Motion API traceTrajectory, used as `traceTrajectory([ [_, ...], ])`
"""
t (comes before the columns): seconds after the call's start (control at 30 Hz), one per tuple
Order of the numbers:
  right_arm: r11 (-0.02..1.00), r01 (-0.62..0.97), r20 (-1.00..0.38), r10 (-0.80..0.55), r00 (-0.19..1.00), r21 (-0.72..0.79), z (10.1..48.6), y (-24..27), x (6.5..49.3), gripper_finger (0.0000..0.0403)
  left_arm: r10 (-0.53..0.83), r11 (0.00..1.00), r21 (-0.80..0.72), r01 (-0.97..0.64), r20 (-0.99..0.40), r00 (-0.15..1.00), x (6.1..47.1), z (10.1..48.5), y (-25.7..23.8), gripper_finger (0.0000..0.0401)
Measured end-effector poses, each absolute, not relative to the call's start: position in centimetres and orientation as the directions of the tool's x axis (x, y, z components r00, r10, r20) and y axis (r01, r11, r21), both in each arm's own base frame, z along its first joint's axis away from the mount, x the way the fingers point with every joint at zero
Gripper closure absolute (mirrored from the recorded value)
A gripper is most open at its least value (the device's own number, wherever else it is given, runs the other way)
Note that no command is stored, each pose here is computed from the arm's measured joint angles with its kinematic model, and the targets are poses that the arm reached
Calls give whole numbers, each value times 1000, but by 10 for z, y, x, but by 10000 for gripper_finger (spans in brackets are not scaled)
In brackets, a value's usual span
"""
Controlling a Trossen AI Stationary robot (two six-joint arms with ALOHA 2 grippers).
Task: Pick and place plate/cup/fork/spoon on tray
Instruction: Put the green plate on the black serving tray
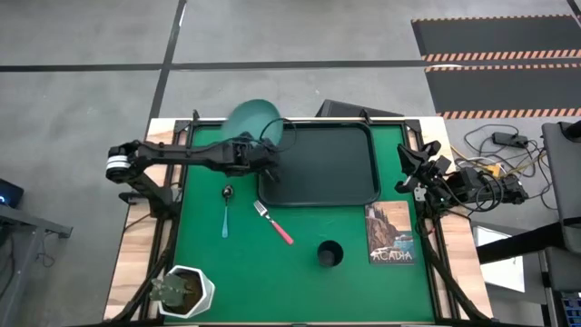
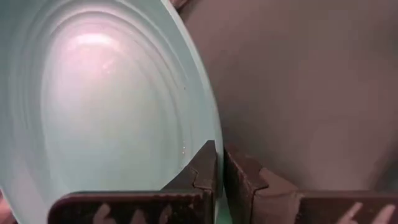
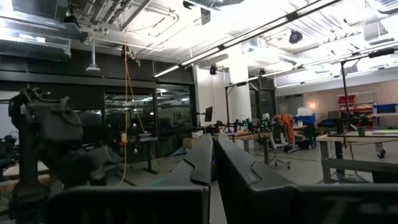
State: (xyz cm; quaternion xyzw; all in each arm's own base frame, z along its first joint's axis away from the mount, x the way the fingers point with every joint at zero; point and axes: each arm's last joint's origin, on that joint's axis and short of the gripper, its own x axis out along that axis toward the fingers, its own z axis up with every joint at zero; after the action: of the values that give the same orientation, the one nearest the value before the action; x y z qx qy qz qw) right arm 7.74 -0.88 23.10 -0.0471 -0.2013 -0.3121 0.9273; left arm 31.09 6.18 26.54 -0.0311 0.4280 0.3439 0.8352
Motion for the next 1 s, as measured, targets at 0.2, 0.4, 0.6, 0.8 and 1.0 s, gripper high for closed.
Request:
traceTrajectory([
  [0.2, 801, 597, 403, -560, 724, 41, 231, -9, 77, 394, 480, 836, 126, -534, -640, 600, 335, 271, 50, 401],
  [0.4, 801, 597, 403, -559, 724, 38, 231, -9, 77, 394, 443, 871, 118, -477, -607, 660, 356, 259, 45, 401],
  [0.6, 799, 600, 403, -560, 724, 33, 231, -9, 77, 394, 419, 886, 143, -440, -652, 632, 374, 238, 46, 401],
  [0.8, 799, 601, 403, -560, 724, 32, 231, -9, 77, 394, 391, 900, 143, -412, -683, 617, 388, 222, 45, 401],
  [1.0, 799, 601, 403, -560, 724, 32, 231, -9, 77, 394, 363, 910, 128, -394, -704, 611, 395, 212, 43, 401],
])
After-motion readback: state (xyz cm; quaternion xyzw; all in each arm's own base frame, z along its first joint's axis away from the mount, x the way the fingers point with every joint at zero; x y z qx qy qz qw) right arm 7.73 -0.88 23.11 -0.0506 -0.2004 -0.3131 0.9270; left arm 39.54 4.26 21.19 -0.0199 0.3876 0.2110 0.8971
